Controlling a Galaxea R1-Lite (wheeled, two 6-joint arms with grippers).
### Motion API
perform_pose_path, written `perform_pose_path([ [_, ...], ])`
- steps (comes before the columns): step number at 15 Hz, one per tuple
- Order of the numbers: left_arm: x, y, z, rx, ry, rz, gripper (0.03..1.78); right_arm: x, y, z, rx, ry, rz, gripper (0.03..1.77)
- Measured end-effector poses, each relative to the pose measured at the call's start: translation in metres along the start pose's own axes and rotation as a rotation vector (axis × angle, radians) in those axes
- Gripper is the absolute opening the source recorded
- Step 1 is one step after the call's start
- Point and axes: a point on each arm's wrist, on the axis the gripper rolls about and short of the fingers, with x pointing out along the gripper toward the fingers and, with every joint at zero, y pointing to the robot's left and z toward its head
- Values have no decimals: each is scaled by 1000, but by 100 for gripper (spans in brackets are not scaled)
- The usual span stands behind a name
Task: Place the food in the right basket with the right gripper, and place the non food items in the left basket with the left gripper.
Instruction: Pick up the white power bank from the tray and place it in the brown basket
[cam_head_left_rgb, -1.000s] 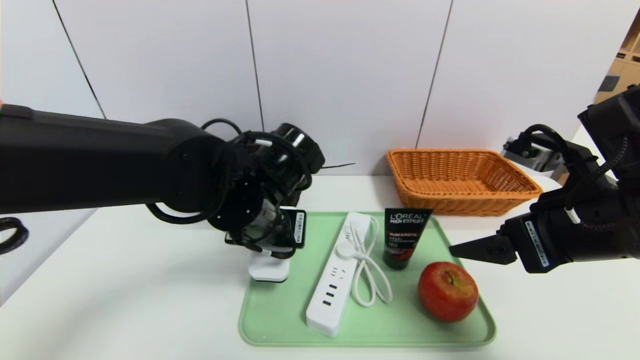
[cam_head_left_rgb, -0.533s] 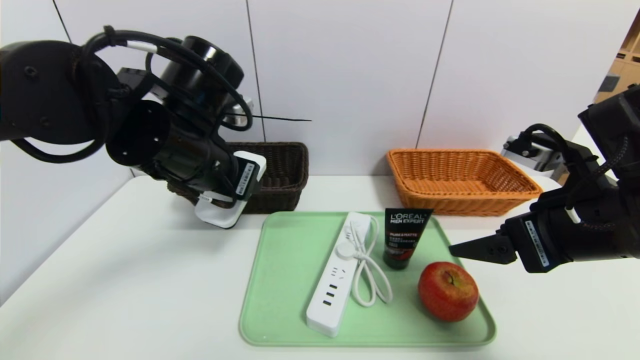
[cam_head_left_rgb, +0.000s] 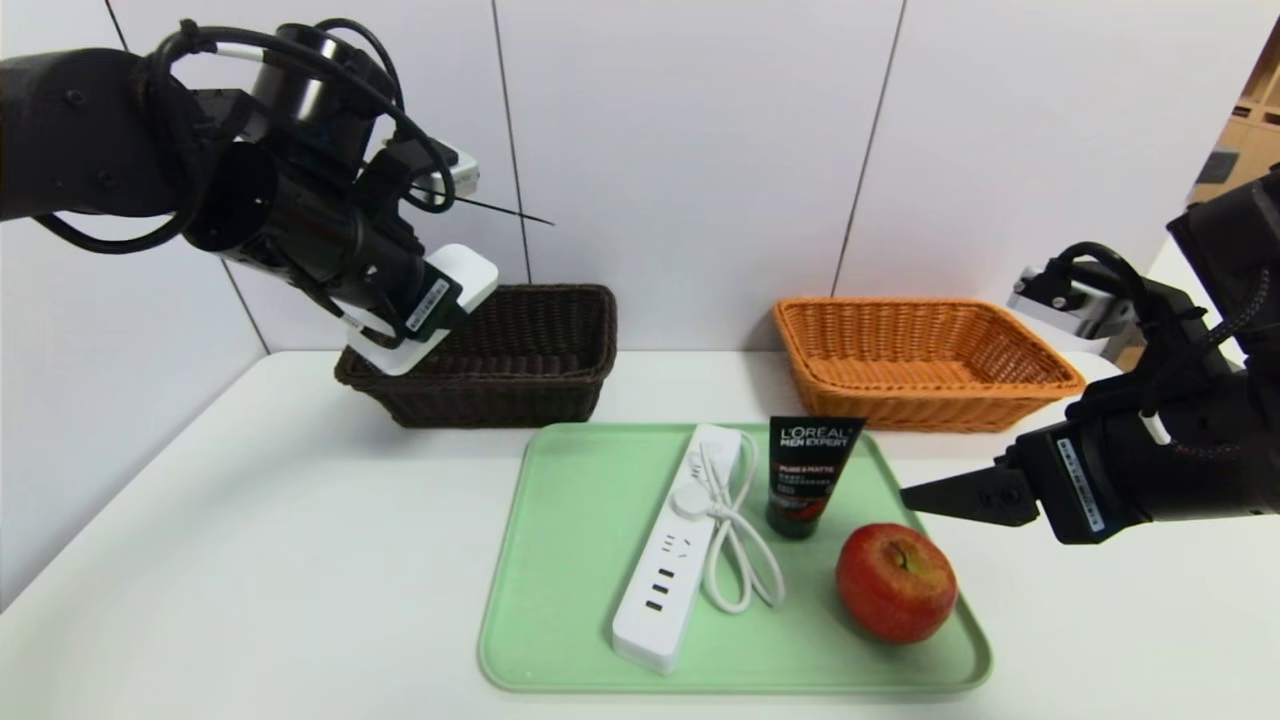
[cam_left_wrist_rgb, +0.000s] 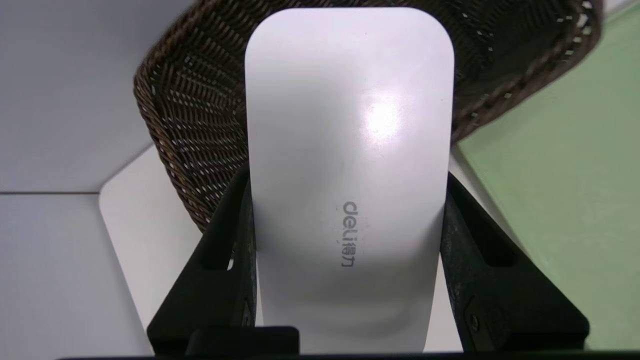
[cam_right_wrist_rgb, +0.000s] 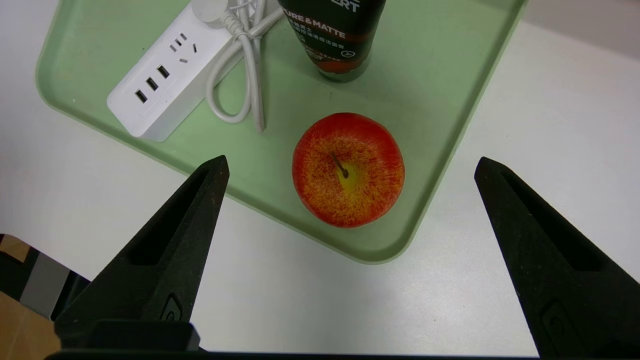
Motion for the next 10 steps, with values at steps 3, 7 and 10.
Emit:
perform_pose_path([
  [3,34,16,0,138,-20,43,101,-2,0,-3,1,1,0,170],
  [7,78,25,-6,285,-34,89,101,1,-1,-8,44,20,1,170],
  [10,97,26,-11,330,-23,93,101,5,-2,-10,44,13,1,170],
])
